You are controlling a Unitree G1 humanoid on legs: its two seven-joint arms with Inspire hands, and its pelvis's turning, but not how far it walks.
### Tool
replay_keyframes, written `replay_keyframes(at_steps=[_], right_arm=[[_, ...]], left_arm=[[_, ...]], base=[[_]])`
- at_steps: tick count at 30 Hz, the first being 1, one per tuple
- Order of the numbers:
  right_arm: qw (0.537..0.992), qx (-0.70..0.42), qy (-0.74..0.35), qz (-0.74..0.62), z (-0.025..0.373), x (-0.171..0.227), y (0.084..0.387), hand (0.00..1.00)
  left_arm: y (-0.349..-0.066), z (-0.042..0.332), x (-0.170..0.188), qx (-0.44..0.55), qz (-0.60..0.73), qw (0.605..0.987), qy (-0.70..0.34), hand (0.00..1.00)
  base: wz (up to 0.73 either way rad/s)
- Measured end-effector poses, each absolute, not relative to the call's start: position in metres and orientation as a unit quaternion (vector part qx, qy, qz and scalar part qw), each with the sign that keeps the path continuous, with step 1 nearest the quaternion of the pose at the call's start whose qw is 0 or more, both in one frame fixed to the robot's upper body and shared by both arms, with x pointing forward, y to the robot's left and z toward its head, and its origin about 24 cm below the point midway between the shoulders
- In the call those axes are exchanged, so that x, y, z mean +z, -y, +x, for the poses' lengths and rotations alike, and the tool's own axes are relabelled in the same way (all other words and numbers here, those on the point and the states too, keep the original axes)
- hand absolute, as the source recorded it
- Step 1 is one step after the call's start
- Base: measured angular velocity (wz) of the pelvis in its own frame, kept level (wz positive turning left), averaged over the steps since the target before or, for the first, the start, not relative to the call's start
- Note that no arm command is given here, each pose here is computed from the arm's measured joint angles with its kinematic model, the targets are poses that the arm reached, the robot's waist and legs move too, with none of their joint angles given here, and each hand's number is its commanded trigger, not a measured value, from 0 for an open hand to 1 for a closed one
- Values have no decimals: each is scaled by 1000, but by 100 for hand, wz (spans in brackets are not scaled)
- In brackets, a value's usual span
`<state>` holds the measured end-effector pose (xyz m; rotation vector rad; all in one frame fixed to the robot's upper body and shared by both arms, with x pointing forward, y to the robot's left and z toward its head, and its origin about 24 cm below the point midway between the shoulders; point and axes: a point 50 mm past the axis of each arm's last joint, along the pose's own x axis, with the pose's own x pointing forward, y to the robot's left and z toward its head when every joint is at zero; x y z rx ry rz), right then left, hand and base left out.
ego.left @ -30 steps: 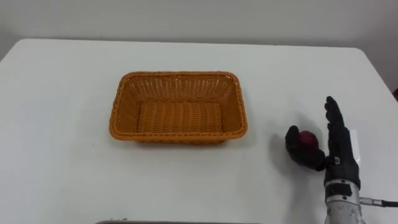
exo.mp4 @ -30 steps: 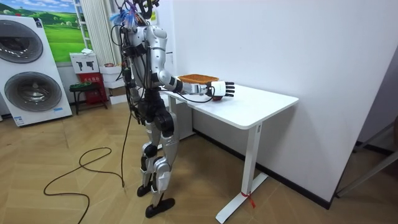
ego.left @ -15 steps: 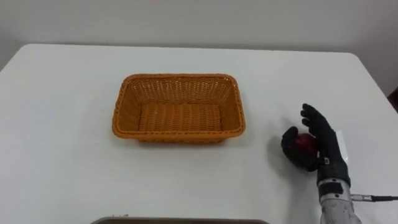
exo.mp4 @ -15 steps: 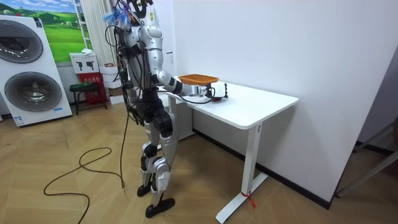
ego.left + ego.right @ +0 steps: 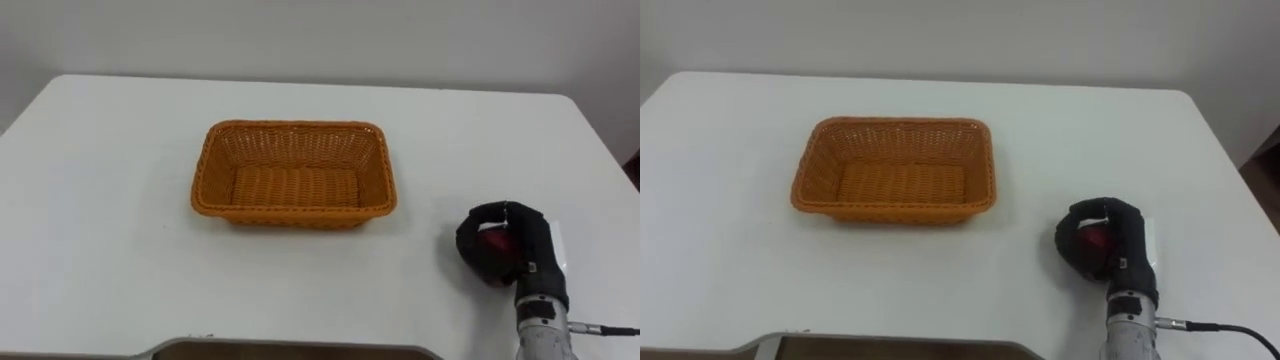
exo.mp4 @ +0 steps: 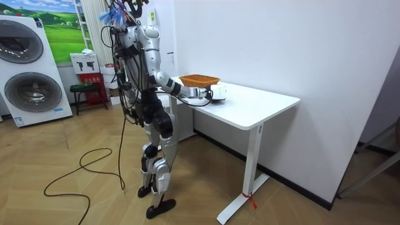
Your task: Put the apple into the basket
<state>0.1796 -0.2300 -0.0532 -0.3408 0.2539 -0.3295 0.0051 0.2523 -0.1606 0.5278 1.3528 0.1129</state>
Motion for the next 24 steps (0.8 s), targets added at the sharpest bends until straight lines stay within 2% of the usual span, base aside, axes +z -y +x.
replay_keyframes(at_steps=[17, 24], right_arm=[[964, -162, -111, -178, 187, -49, 224, 100], [968, -163, -82, -172, 198, -30, 217, 100]], left_arm=[[-251, 0, -162, 44, 240, 740, -626, 0], [-245, 10, -164, 19, 230, 753, -616, 0]], base=[[-1], [1]])
